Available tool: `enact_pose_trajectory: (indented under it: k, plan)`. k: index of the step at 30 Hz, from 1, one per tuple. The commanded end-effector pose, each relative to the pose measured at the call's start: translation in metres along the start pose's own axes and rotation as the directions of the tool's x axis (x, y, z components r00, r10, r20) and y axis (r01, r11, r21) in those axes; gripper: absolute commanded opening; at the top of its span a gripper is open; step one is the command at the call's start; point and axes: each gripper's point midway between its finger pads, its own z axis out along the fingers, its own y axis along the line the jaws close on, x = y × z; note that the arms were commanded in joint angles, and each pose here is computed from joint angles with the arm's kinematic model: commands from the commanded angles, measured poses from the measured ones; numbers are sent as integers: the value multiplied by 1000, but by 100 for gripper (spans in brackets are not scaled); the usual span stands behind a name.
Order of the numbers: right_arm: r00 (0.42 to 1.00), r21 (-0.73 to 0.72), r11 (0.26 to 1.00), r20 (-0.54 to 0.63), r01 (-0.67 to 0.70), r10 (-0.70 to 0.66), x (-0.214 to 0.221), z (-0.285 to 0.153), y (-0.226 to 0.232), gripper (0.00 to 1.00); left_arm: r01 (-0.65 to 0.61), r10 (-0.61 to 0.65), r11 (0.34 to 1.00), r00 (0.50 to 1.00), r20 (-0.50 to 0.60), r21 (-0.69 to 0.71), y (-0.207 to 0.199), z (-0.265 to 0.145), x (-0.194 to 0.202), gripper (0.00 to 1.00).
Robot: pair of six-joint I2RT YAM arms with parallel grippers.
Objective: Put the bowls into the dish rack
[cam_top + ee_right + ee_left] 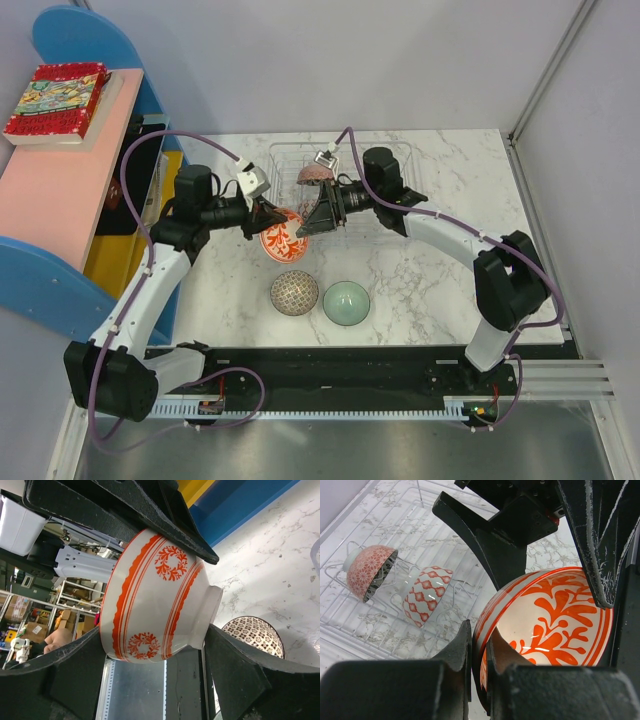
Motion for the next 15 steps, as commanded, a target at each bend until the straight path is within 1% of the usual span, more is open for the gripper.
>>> enact_pose_trajectory:
  k: [1, 6, 7, 9, 10, 12, 13, 15]
  plan:
    - [999, -49, 998, -11, 41, -42, 0, 0, 8, 82, -68, 67, 998, 993, 92, 10, -1, -4, -36, 2]
    - [1000, -70, 997, 3, 30, -30, -1, 0, 13, 71, -68, 67, 998, 993, 93, 11, -2, -3, -35, 2]
    - [999, -77, 997, 12, 31, -30, -2, 0, 16, 65, -66, 65, 998, 993, 93, 9, -1, -3, -35, 2]
    - [999, -75, 997, 22, 27, -26, -2, 0, 16, 55, -67, 66, 998, 993, 95, 7, -1, -3, -35, 2]
    - [999, -73, 997, 29, 30, -28, -3, 0, 16, 44, -64, 63, 998, 994, 93, 3, -1, -3, -35, 2]
    - [999, -60, 998, 43, 25, -22, -3, 1, 13, 33, -61, 61, 998, 994, 93, -1, 1, -3, -35, 2]
    - [999, -56, 998, 47, 25, -22, -4, 0, 12, 19, -58, 59, 998, 994, 90, -4, 2, -3, -35, 4]
    - [998, -46, 999, 55, 23, -20, -4, 1, 10, 7, -57, 57, 998, 995, 86, -4, 3, -2, -33, 13]
